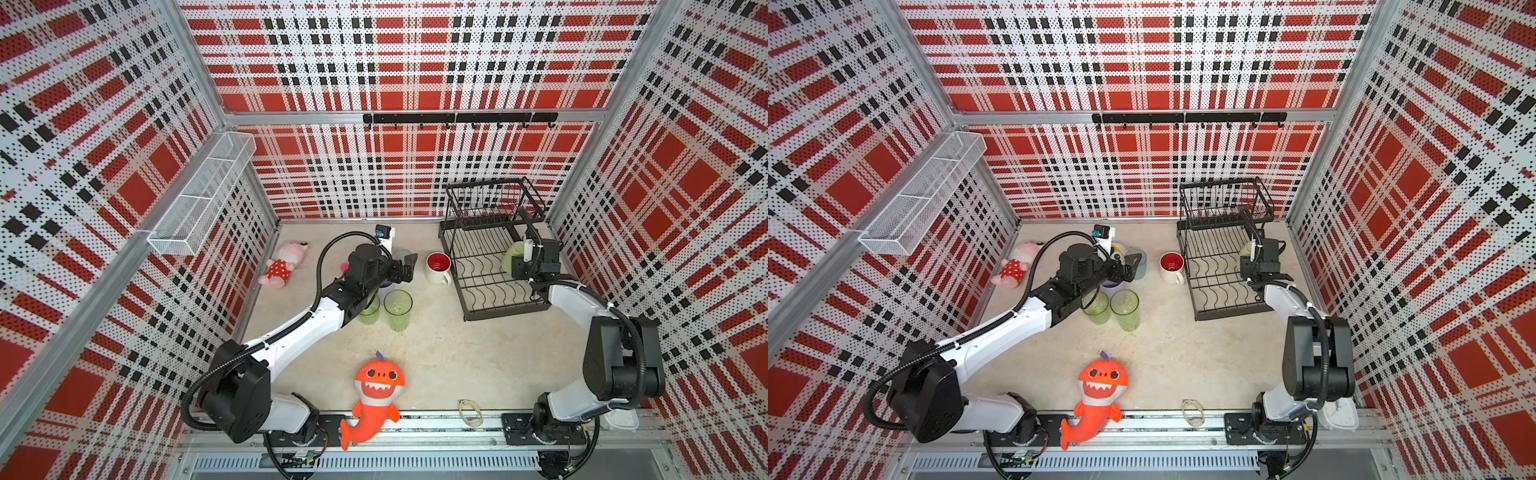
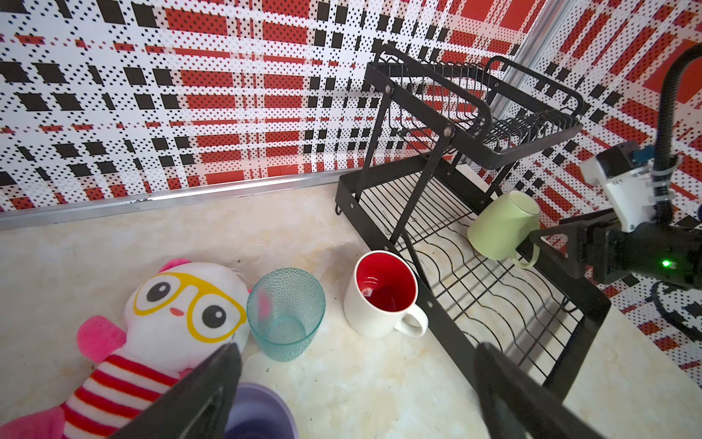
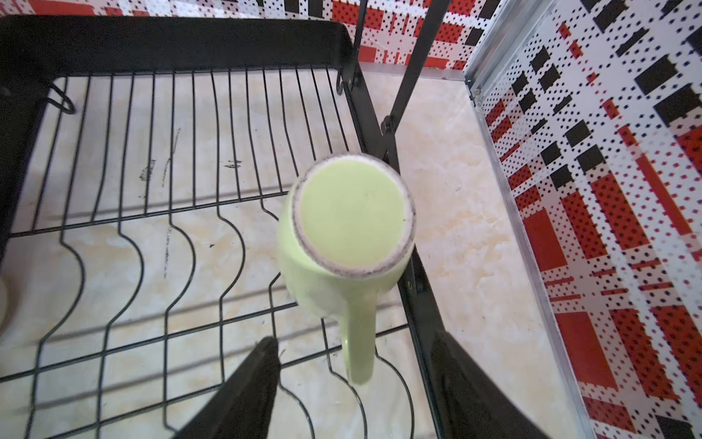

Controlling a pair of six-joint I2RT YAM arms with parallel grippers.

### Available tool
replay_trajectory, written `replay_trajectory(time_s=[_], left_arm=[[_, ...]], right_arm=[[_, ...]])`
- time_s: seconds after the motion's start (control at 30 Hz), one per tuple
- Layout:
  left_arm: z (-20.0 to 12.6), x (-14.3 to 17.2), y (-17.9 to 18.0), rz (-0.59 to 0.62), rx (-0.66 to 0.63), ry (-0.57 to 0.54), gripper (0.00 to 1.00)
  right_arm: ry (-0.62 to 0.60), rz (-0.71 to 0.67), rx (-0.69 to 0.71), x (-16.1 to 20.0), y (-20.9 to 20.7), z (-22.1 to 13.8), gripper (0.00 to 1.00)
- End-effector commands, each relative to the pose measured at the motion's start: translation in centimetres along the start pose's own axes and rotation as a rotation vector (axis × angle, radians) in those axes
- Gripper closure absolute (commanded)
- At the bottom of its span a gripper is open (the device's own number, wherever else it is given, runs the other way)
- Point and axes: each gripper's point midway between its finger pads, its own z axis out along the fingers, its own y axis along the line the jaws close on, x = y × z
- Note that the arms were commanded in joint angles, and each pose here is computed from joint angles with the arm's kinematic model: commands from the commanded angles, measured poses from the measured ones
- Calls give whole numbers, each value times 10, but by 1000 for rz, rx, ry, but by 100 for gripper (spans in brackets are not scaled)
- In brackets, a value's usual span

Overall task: Load cups into a dish rack
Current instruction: Move the cup to the dish rack, then pick up the cup from the center of the table.

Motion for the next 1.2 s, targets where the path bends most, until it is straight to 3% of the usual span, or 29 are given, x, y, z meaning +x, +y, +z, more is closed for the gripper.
replay_trajectory(time_s=[0.0, 0.1, 0.17, 0.27, 0.53, 0.6, 0.73, 0.93, 1.17], left_arm=[[-12, -20, 1, 8, -20, -51, 2], [-15, -22, 13, -8, -85, -55, 2], [-15, -23, 20, -16, -111, -46, 2], [-15, -21, 27, -17, -137, -24, 2], [-23, -13, 48, -70, -192, 50, 2], [-28, -7, 53, -81, -193, 91, 2], [-42, 5, 53, -83, -152, 183, 2], [-67, 40, 23, -38, -37, 349, 0], [-70, 84, 18, 29, -60, 554, 3]], right_arm=[[21, 84, -55, 7, 9, -16, 30], [29, 146, -79, 11, 12, -29, 18], [23, 228, -10, 14, -1, -36, 0], [5, 343, 105, 18, -23, -49, 0], [115, 386, -5, 37, -4, -62, 0], [126, 395, -98, 36, 10, -65, 0], [134, 370, -204, 31, 32, -75, 0], [129, 206, -315, 21, 72, -99, 0], [55, 199, -332, -9, 72, -113, 0]])
